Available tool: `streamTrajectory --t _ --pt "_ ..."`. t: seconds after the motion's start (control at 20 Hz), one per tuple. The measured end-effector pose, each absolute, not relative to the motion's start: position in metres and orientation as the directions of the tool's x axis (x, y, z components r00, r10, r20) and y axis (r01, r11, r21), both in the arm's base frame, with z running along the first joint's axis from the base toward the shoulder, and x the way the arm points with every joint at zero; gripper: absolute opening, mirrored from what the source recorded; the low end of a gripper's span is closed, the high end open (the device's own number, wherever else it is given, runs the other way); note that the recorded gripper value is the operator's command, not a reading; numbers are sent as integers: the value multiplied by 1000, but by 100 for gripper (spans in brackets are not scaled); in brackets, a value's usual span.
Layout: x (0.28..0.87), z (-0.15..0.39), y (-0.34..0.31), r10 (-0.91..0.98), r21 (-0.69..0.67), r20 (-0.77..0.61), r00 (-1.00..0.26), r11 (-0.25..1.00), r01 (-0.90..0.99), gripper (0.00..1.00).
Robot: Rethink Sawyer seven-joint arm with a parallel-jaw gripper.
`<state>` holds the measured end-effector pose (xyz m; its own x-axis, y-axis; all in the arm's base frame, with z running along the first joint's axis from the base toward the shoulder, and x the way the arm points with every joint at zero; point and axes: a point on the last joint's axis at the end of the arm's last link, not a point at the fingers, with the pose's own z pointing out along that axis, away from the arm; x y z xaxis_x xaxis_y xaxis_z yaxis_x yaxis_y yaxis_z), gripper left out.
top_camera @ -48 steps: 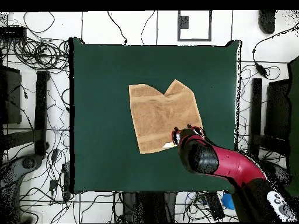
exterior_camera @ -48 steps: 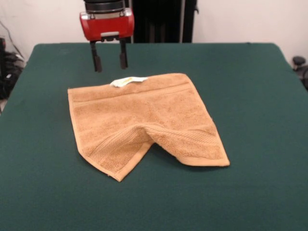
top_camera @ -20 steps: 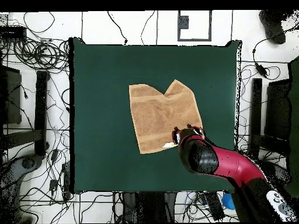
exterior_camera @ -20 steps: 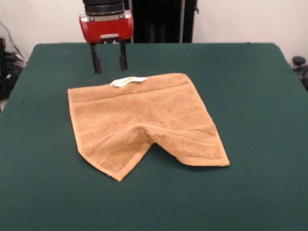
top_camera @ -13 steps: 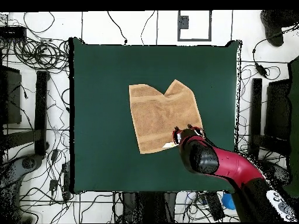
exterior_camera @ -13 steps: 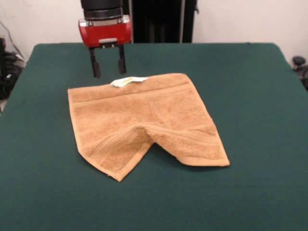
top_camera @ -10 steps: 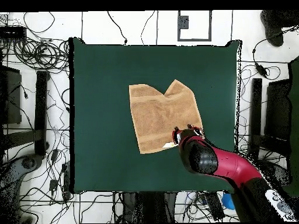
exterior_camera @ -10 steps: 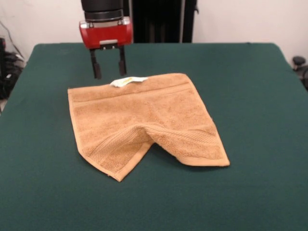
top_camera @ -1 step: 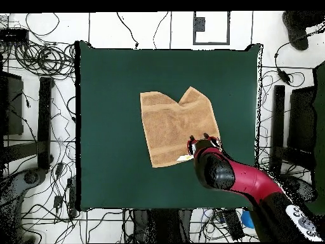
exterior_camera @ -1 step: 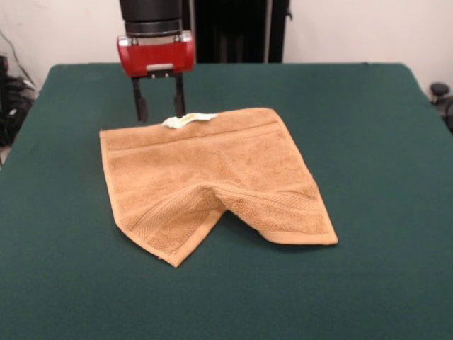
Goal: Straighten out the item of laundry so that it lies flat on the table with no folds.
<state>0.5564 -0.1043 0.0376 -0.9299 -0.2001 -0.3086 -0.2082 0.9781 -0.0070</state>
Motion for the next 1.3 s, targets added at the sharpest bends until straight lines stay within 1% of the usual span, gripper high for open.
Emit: streamTrajectory --t 0.55,0.95,1.1,1.3 --pt "568 23 -115 -190 -19 -310 -932 981 -194 100" --pt "585 -12 -108 -221 -50 -294 -930 975 -216 100" --pt "594 -20 -98 -257 -76 -288 -923 967 -245 100" --pt "604 -22 -89 -306 -145 -263 -915 950 -276 100"
